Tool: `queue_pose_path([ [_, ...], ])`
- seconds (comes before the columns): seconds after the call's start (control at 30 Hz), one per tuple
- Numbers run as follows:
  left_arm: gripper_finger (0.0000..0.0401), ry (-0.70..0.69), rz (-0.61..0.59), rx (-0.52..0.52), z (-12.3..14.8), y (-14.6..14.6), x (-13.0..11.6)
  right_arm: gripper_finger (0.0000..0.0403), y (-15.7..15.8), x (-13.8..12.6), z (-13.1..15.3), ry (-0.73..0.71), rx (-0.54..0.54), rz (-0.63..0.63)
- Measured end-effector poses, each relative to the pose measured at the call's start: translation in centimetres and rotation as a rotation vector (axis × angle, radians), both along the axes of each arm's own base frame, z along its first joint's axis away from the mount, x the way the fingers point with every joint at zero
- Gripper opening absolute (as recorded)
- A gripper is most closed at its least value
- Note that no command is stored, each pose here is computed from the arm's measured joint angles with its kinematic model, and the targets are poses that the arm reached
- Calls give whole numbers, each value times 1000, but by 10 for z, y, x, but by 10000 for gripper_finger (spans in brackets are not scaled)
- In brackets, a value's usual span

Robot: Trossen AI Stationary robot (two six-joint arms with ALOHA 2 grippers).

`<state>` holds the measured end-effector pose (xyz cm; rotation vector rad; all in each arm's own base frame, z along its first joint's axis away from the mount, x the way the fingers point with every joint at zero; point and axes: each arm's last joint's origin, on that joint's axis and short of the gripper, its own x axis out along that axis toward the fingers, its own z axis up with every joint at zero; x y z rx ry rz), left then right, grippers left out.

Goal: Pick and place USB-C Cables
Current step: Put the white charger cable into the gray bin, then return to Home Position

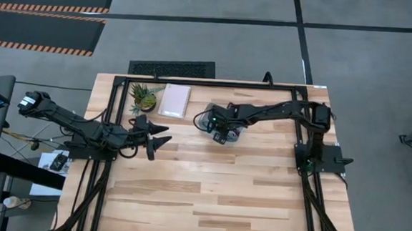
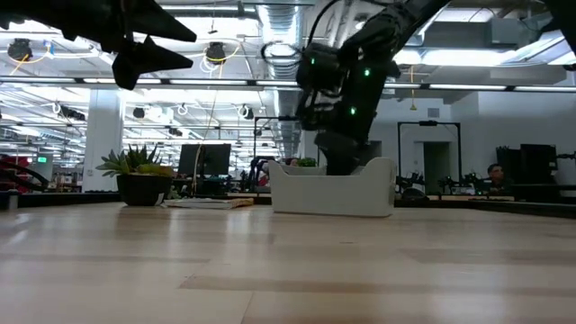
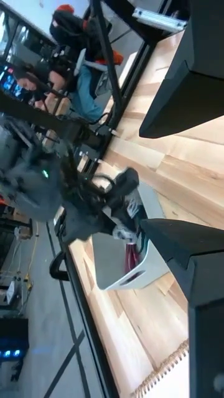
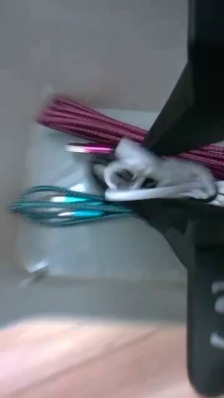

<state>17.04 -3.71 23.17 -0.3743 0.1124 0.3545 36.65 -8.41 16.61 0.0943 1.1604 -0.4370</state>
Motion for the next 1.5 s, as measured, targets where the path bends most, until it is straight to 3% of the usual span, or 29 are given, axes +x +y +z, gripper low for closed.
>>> queue_pose_path([
  [0.17, 212, -15, 27, -2, 1, 1, 0, 218, 2, -1, 33, -52, -26, 38],
  [0.37, 212, -18, 27, -4, 2, 4, 0, 296, 4, -22, 105, -237, -75, 39],
  [0.5, 212, -52, 13, 18, 15, 7, -2, 309, 18, -62, 163, -381, -99, 46],
  [0.63, 212, -92, -27, 78, 32, 7, -6, 310, 41, -119, 214, -526, -107, 69],
  [0.73, 212, -113, -56, 118, 40, 8, -9, 310, 59, -166, 231, -646, -124, 58],
  [0.9, 212, -137, -107, 170, 47, 9, -16, 310, 79, -233, 207, -852, -140, -26],
  [1.07, 212, -185, -234, 182, 52, 9, -26, 311, 83, -273, 166, -1091, -76, -93],
  [1.3, 212, -220, -222, 163, 29, 15, -45, 311, 85, -286, 112, -1224, -18, -76],
  [1.5, 212, -219, -253, 115, -3, 16, -54, 311, 85, -284, 73, -1212, 19, -98],
])
